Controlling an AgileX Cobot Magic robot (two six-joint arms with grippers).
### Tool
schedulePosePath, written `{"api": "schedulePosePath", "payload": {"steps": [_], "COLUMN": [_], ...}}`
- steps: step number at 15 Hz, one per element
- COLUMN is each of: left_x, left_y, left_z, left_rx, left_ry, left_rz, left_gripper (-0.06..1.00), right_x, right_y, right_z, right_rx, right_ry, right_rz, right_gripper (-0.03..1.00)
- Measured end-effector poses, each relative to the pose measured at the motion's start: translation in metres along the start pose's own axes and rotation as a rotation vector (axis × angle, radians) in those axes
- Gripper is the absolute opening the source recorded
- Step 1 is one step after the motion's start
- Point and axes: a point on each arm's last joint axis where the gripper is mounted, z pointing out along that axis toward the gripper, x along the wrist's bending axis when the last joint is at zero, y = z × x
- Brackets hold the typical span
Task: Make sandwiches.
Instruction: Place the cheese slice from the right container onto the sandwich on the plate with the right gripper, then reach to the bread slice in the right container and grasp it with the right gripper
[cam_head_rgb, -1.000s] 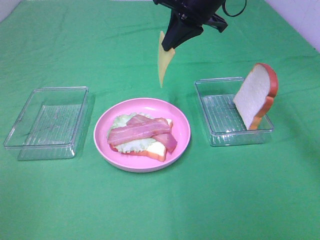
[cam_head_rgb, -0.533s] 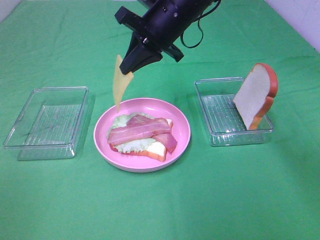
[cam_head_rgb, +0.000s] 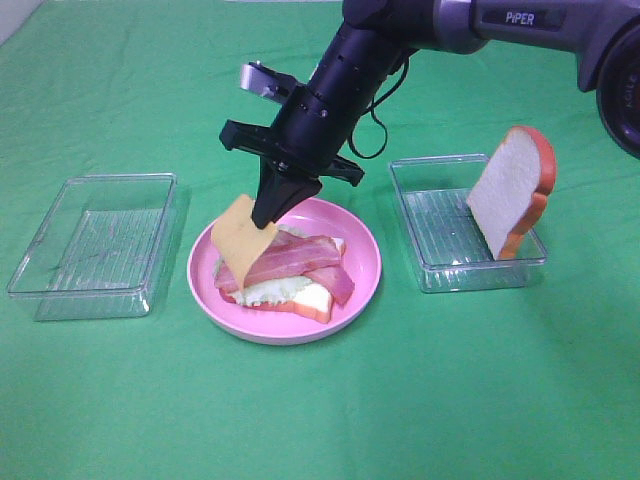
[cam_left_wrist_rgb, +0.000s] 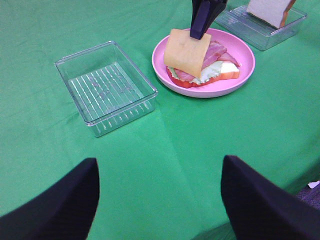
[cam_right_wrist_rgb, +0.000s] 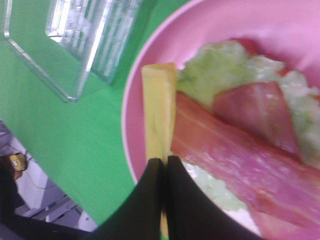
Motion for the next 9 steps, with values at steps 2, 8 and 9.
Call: {"api": "schedulePosePath", "payload": {"steps": [2,8,9], "left_x": [0.0,0.0,0.0], "left_y": [0.0,0.0,0.0], "left_z": [0.0,0.0,0.0], "left_rx": [0.0,0.0,0.0], "left_ry": [0.0,0.0,0.0], "left_rz": [0.0,0.0,0.0], "left_gripper": [0.66,0.66,0.66], "right_x": [-0.007,-0.016,-0.017], "right_y": [-0.001,-0.002,-0.002], "right_z": [0.0,-0.002,-0.002], "right_rx": [0.009,0.013,0.013], "right_ry": [-0.079,-0.174,-0.179], "right_rz": [0.031,0.066,0.064], "right_gripper": [0.0,0.54,0.6]}}
